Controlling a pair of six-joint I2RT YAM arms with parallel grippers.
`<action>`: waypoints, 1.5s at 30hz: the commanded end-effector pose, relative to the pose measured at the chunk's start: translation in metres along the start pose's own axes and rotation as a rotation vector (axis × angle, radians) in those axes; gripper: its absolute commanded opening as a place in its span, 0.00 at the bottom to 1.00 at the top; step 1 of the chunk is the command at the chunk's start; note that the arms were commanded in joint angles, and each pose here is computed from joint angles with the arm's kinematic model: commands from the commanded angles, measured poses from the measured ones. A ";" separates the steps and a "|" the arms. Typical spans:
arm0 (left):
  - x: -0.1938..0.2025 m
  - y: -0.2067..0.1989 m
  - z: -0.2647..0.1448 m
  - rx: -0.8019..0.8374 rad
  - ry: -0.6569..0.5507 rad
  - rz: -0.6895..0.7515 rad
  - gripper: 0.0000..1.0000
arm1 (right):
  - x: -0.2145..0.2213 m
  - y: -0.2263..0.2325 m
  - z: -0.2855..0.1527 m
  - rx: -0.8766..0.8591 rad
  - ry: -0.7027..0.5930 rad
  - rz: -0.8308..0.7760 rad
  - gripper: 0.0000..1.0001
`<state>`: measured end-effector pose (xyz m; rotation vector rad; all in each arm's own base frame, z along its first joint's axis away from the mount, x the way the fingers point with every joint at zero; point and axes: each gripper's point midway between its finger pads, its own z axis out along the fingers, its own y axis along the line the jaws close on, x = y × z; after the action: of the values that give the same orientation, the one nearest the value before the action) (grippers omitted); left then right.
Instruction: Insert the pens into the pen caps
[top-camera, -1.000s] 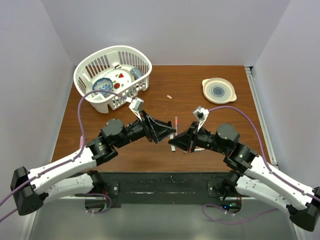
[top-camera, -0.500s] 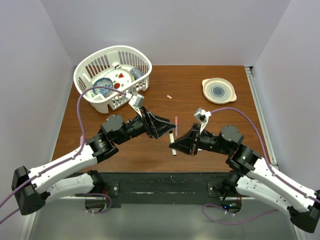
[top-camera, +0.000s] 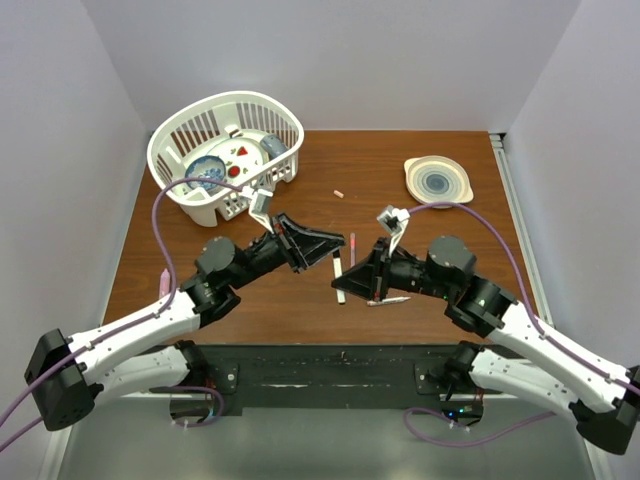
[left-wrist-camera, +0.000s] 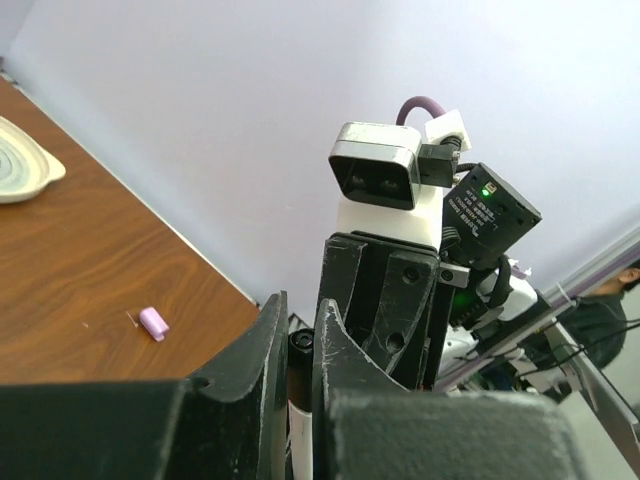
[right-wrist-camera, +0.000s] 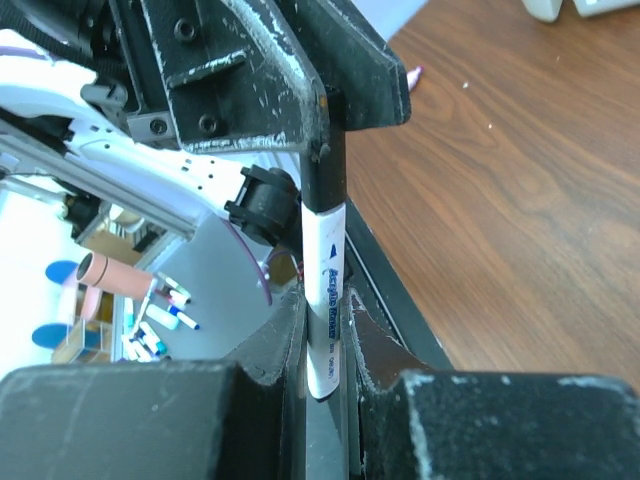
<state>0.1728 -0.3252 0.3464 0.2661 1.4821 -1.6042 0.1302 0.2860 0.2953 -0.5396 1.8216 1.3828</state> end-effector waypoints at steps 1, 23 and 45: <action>0.047 -0.002 -0.016 0.050 0.175 -0.045 0.00 | -0.098 0.042 -0.002 -0.048 -0.288 -0.118 0.00; 0.093 -0.013 -0.045 0.089 0.363 -0.116 0.00 | -0.169 0.075 -0.004 -0.112 -0.403 -0.339 0.00; 0.129 -0.018 -0.066 0.129 0.415 -0.138 0.00 | -0.212 0.072 0.006 -0.106 -0.490 -0.283 0.00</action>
<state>0.1601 -0.2937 0.3716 0.1413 1.2917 -1.6138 0.1316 0.3114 0.3260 -0.8185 1.8974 1.4172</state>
